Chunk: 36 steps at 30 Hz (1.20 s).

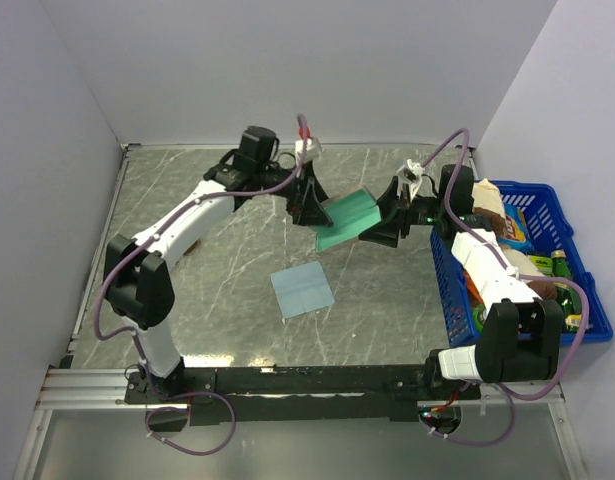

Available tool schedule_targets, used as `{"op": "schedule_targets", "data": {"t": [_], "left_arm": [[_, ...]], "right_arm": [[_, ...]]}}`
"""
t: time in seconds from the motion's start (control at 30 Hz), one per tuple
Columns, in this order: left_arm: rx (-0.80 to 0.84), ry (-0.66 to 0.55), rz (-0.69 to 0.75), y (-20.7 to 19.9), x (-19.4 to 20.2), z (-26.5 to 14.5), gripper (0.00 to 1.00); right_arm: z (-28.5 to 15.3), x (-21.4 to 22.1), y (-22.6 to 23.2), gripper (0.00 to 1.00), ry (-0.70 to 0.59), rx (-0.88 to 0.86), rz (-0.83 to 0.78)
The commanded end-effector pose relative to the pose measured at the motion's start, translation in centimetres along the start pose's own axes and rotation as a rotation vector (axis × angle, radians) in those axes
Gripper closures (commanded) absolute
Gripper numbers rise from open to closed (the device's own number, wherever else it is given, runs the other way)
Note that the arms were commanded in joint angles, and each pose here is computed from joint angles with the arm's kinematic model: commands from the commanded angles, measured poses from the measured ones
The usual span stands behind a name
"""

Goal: Organize the sunglasses
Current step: Open the sunglasses case at the center of the board, then pass from the right arm to the left, then place the opened sunglasses case at the center of the board.

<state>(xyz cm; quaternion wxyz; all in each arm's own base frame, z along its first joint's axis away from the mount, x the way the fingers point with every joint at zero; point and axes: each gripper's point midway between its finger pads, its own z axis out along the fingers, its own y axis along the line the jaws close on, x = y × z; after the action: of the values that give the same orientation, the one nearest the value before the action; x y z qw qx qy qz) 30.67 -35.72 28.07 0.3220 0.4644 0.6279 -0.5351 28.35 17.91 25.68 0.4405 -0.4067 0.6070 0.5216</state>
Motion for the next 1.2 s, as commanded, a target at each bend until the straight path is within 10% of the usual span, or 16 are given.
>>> {"op": "schedule_targets", "data": {"t": [0.0,0.23,0.43,0.5,0.6,0.7,1.17], "left_arm": [[-0.036,0.079,0.071,0.2,1.4,1.0,0.14],[-0.067,0.089,0.103,0.2,1.7,1.6,0.74],[-0.124,0.067,0.125,0.7,0.8,1.4,0.92],[-0.150,0.069,0.131,1.0,0.8,1.2,0.94],[-0.200,0.073,0.146,1.4,0.6,0.6,0.95],[-0.284,0.106,0.178,2.5,0.6,-0.3,0.94],[-0.610,0.310,0.438,9.7,2.4,-5.8,0.89]], "right_arm": [[-0.2,-2.5,0.2,1.00,-0.022,-0.020,-0.105],[-0.2,-2.4,0.1,1.00,-0.019,-0.016,-0.100],[-0.3,-2.4,0.0,1.00,-0.013,-0.012,-0.101],[-0.3,-2.5,-0.1,0.91,-0.008,-0.002,-0.101],[-0.4,-2.9,-0.4,0.36,0.002,0.030,-0.115],[-0.7,-3.2,-1.5,0.03,0.027,0.116,-0.129],[-6.2,-4.9,-6.2,0.00,0.168,0.657,-0.283]]}}
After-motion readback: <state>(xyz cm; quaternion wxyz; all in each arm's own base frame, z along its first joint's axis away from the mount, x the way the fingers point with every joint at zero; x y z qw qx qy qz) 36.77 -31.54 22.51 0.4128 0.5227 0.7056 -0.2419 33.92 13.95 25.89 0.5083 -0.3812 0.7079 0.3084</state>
